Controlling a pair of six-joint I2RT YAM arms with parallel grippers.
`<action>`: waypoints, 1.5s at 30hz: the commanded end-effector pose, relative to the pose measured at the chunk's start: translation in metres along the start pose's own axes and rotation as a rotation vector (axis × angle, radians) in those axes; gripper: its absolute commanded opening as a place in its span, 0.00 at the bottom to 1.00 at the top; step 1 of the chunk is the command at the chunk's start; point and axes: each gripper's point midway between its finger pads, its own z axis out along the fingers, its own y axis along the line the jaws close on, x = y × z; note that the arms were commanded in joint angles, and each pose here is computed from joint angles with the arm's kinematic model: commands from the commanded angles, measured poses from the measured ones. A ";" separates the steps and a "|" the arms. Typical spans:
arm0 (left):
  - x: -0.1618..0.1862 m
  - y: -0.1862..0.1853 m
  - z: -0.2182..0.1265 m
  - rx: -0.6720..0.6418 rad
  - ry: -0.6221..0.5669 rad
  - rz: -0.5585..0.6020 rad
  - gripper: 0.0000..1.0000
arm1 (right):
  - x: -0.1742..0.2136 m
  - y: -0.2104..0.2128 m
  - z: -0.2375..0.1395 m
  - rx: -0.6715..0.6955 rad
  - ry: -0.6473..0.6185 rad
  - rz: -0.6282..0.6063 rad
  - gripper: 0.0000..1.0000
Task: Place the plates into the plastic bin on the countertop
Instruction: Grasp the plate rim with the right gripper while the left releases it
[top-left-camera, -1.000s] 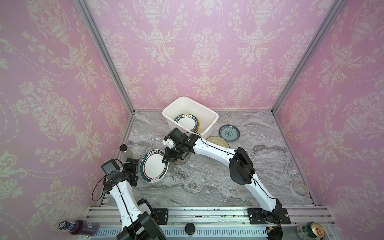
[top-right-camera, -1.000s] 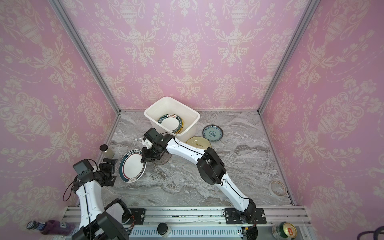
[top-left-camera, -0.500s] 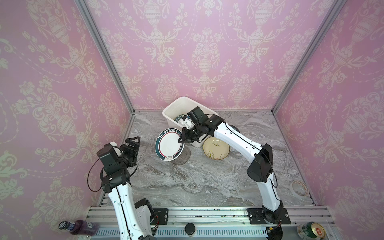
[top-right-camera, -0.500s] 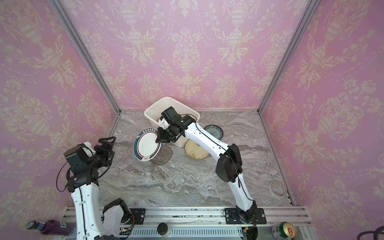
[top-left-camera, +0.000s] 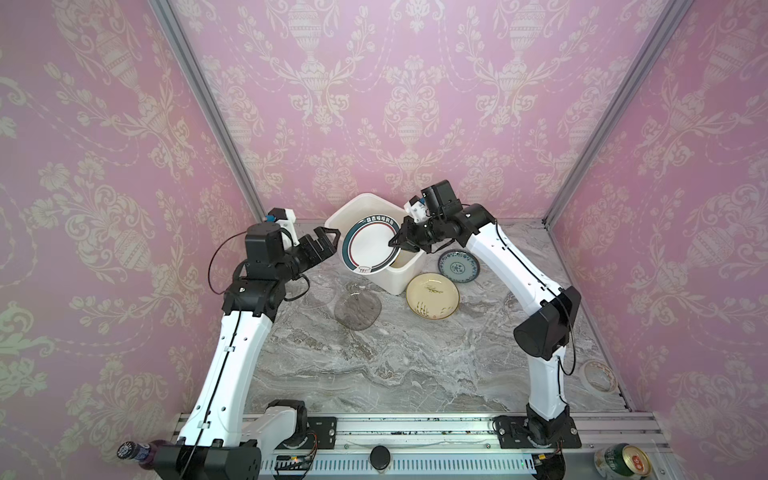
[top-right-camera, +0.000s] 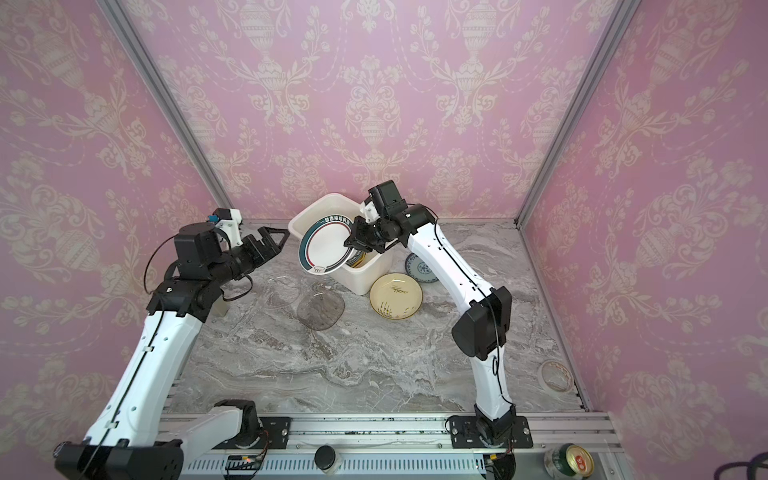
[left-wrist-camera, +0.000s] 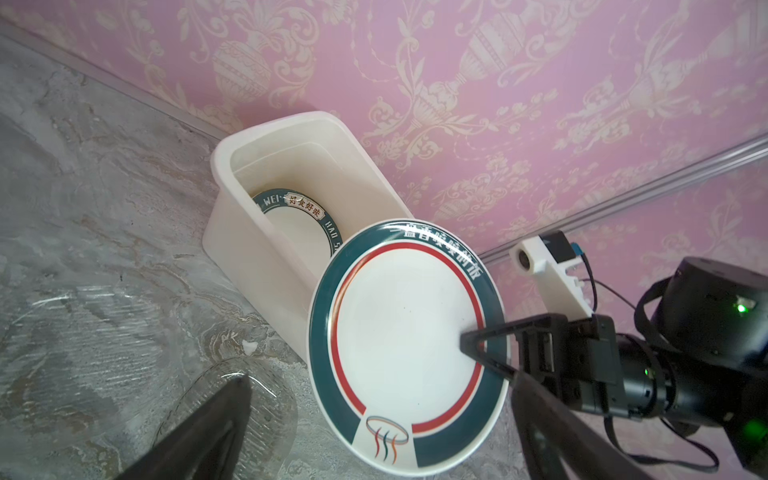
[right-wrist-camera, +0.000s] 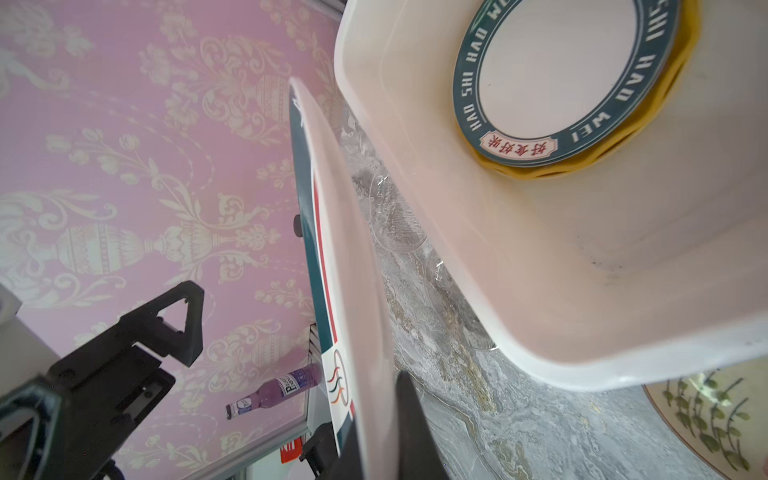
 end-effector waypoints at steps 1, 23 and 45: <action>-0.001 -0.012 0.000 -0.047 0.004 0.240 0.99 | -0.031 0.023 -0.029 -0.087 -0.126 0.075 0.05; 0.025 -0.028 0.052 0.016 0.078 0.534 0.99 | -0.104 -0.041 0.036 0.031 -0.435 0.550 0.05; 0.045 -0.020 0.058 0.042 0.125 0.500 0.99 | -0.105 -0.068 0.124 0.072 -0.454 0.563 0.05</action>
